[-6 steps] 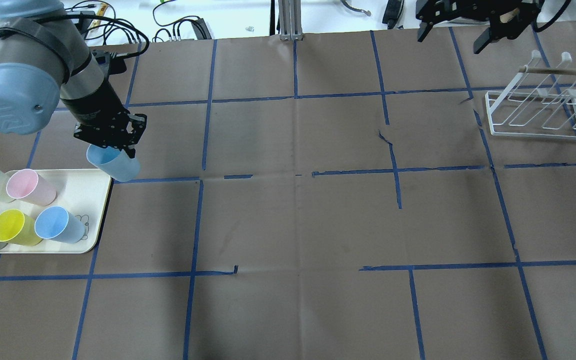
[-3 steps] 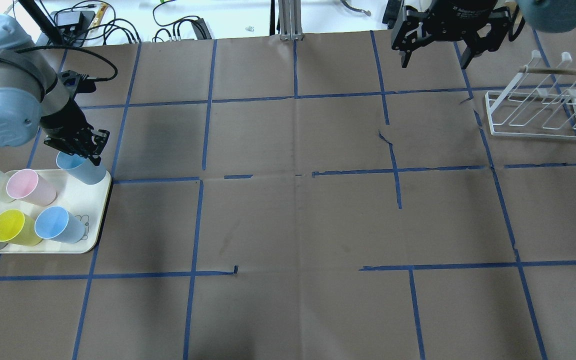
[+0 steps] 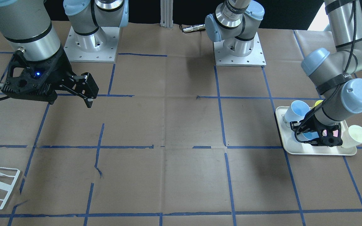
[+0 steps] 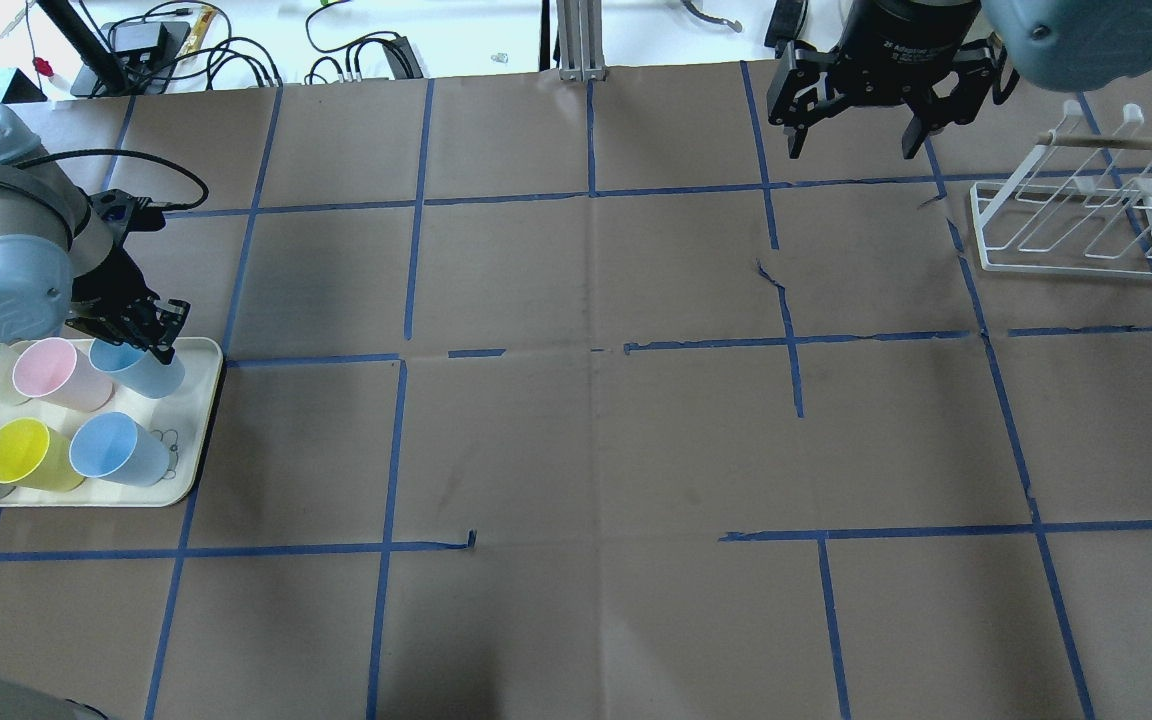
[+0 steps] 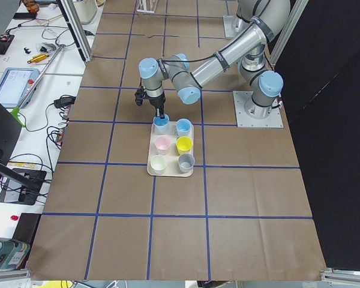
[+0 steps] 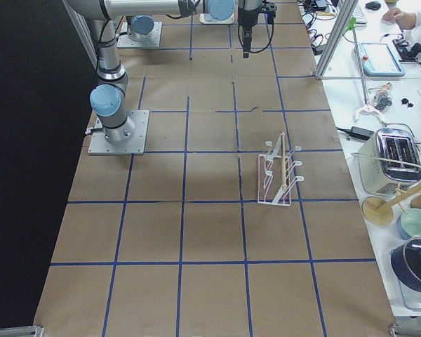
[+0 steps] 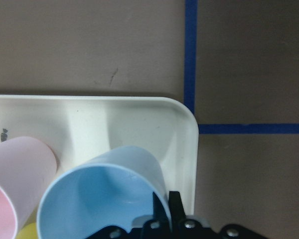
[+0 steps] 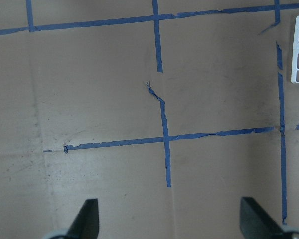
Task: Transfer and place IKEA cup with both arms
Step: 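Set the cup upright in the tray's empty slot and open the left gripper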
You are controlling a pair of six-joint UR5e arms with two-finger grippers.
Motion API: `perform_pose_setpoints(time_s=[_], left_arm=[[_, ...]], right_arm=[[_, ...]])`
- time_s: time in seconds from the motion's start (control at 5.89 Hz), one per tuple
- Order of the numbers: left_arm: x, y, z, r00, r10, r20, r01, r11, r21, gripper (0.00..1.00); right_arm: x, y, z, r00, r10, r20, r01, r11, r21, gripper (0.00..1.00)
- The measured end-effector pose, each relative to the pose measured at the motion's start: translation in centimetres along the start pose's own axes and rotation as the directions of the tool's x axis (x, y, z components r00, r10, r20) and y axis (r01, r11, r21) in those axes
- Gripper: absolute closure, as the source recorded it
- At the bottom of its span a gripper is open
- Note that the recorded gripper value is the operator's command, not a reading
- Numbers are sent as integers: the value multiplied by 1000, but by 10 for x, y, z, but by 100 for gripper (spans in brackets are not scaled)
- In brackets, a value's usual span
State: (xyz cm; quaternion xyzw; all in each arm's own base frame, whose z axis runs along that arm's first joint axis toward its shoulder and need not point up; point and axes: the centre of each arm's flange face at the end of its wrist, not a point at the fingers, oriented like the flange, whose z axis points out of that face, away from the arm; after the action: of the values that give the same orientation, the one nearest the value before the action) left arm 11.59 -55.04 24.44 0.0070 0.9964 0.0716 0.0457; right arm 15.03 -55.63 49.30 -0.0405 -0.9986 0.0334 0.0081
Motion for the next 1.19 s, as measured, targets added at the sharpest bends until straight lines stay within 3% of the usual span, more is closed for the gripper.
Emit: perform_pose_setpoints(time_s=[0.34, 0.51, 0.68, 1.19], left_arm=[[-4, -2, 9, 1000, 12, 21, -11, 1000, -22, 86], [-5, -4, 13, 1000, 13, 18, -12, 1000, -25, 57], [-5, -7, 14, 1000, 14, 17, -13, 1000, -25, 4], [-5, -8, 7, 1000, 16, 19, -16, 1000, -21, 2]], right_arm=[[2, -1, 0, 1000, 2, 0, -2, 1000, 0, 0], [2, 0, 0, 1000, 2, 1, -2, 1000, 0, 0], [2, 0, 0, 1000, 2, 2, -2, 1000, 0, 0], [2, -1, 0, 1000, 2, 1, -2, 1000, 3, 0]])
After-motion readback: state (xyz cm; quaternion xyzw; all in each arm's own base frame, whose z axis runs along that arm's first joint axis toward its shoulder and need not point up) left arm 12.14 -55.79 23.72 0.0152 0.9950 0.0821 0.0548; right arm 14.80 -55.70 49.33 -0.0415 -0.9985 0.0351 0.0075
